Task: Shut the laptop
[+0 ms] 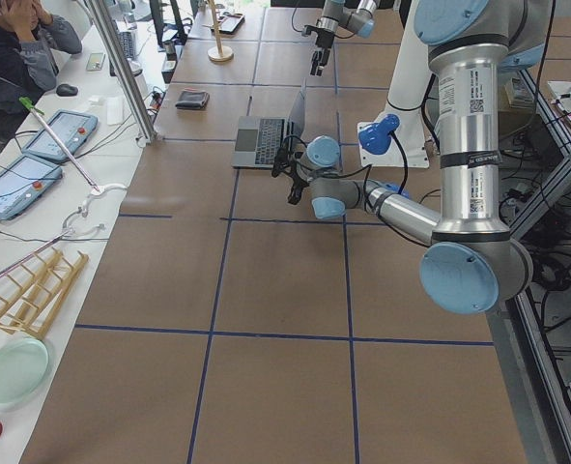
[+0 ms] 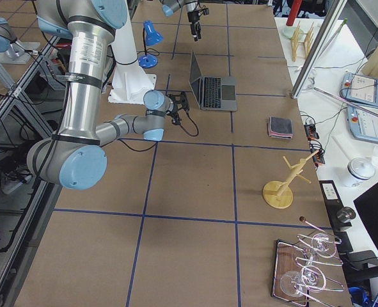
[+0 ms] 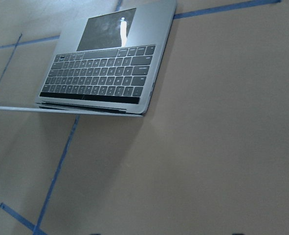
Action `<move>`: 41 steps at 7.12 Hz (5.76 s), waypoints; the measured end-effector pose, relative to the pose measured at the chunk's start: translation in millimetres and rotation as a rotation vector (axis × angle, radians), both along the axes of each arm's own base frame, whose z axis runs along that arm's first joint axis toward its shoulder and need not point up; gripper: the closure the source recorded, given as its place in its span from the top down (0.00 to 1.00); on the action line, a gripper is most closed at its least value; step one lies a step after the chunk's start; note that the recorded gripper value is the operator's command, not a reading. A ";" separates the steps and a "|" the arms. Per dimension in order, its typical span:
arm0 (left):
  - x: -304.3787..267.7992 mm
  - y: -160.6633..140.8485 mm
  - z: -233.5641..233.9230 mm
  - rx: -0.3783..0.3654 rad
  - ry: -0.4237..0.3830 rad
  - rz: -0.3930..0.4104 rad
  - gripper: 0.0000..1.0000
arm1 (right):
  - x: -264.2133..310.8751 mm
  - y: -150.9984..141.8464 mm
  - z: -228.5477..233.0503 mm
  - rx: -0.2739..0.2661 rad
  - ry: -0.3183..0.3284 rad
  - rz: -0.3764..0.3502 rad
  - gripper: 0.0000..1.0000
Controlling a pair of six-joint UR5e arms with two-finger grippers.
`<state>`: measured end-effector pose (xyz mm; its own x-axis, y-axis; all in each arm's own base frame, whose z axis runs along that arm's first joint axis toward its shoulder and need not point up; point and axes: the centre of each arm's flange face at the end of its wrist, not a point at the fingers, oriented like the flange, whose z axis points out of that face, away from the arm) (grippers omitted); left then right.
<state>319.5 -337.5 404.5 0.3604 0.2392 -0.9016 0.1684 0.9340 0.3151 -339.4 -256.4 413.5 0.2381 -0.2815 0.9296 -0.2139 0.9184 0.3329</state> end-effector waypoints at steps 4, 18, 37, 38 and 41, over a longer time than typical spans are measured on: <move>72.3 34.1 -55.3 0.047 0.096 0.086 0.40 | -35.7 27.8 -53.5 0.008 -0.120 0.042 0.35; 101.8 22.6 -131.2 -0.039 0.247 0.058 0.00 | -91.9 -22.1 -129.4 -0.002 -0.115 0.254 0.02; 136.8 -106.8 -121.9 -0.143 0.124 -0.128 0.00 | -119.6 -153.0 -133.6 -0.089 0.122 0.398 0.03; 144.3 -113.8 -116.9 -0.149 0.109 -0.132 0.00 | -133.1 -163.5 -132.1 -0.095 0.135 0.403 0.03; 185.1 -142.8 -85.6 -0.176 0.021 -0.138 0.00 | -176.6 -188.0 -99.3 -0.127 0.224 0.407 0.13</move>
<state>504.5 -480.3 318.9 0.3592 0.0270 -0.9329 0.3029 0.9421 0.1439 -516.0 -444.4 314.2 0.5037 -0.0116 0.8638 -0.5002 0.8113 0.3026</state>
